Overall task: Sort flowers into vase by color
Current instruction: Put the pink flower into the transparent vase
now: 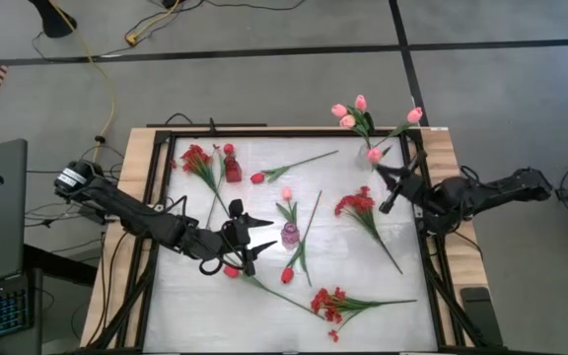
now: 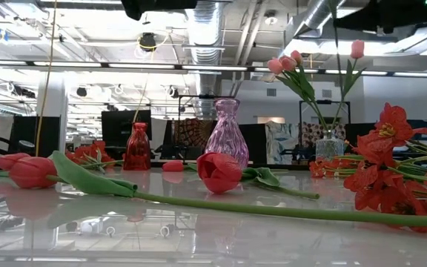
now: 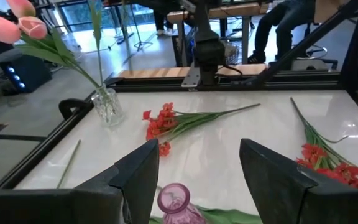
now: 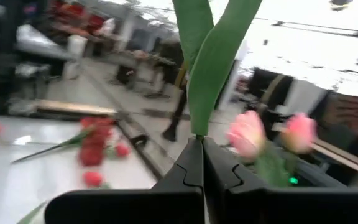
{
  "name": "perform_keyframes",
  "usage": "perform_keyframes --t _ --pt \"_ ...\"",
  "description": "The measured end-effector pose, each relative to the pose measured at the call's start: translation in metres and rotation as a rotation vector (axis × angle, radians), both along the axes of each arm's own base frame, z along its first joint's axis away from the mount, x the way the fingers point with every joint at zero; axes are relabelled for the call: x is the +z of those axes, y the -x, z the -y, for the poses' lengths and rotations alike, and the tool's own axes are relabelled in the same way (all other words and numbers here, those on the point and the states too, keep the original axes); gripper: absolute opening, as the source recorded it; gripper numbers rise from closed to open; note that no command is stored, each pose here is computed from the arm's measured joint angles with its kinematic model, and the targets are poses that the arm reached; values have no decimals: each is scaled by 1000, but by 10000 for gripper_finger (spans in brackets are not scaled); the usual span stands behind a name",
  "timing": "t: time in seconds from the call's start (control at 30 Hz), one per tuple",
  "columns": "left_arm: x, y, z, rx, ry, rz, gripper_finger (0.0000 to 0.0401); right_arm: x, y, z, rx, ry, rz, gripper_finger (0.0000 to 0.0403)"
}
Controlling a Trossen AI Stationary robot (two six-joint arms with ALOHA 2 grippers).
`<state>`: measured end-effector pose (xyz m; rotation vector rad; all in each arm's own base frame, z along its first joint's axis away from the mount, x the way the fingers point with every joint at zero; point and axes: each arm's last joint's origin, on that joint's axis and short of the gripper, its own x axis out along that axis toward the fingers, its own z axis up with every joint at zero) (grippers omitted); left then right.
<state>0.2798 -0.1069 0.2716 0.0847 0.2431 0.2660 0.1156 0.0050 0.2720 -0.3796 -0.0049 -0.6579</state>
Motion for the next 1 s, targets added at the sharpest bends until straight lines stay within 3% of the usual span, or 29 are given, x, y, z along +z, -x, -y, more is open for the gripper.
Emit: perform_keyframes --t 0.2,0.47,1.0 --pt "3 -1 0 -1 14 34 212 -14 5 21 -173 2 143 19" --pt "4 -1 1 -2 14 45 212 -36 11 46 -292 -25 286 19" --pt "4 -5 -7 -24 16 36 212 -45 16 67 -316 -30 323 19"
